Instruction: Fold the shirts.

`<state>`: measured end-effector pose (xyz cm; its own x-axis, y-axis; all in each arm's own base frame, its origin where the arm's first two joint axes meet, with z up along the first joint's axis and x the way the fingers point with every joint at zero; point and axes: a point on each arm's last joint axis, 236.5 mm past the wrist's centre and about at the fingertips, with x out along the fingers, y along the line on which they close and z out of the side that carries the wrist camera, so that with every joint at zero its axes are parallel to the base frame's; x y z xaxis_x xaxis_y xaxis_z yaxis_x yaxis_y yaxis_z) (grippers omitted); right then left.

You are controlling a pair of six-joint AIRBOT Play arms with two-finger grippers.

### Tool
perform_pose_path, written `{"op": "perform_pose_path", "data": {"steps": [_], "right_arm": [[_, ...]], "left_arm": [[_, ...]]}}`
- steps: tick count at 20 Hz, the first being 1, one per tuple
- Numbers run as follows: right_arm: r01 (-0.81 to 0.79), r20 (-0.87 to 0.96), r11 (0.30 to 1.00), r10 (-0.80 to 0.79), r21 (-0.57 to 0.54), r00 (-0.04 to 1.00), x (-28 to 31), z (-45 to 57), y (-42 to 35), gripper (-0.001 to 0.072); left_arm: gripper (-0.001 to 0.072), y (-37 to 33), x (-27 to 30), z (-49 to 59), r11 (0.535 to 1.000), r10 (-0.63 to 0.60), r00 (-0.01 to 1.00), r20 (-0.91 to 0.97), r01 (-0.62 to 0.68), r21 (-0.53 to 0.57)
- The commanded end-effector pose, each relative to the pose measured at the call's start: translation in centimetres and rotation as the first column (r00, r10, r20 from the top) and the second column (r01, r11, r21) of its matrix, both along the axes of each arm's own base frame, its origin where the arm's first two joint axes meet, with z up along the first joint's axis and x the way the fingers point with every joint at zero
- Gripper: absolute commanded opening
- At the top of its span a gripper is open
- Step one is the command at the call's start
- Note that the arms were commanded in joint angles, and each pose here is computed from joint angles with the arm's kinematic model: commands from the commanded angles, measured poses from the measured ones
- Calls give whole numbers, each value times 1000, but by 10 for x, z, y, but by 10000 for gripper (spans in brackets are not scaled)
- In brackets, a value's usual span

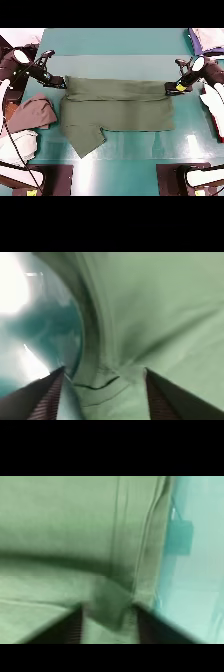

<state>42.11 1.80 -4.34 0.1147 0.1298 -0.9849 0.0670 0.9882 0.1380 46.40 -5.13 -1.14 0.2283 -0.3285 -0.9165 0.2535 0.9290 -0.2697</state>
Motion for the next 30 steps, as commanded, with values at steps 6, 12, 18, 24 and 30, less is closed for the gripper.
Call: {"op": "perform_pose_path", "data": {"steps": [6,12,18,24,30], "right_arm": [[-79,44,997,79,18,996,-47,57,12,409],[-75,97,996,71,38,993,-89,71,19,408],[-51,122,994,39,99,992,-92,74,27,408],[-41,125,991,24,131,992,-91,76,31,408],[-41,121,990,25,132,992,-92,76,31,408]], "left_arm": [[503,35,-69,20,991,131,974,-184,-129,24],[483,4,-199,-8,977,192,944,-269,-211,-43],[482,-30,-277,-58,948,217,876,-432,-295,-122],[483,-32,-268,-77,921,288,875,-390,-365,-139],[481,-34,-236,-72,881,363,881,-304,-430,-196]]}}
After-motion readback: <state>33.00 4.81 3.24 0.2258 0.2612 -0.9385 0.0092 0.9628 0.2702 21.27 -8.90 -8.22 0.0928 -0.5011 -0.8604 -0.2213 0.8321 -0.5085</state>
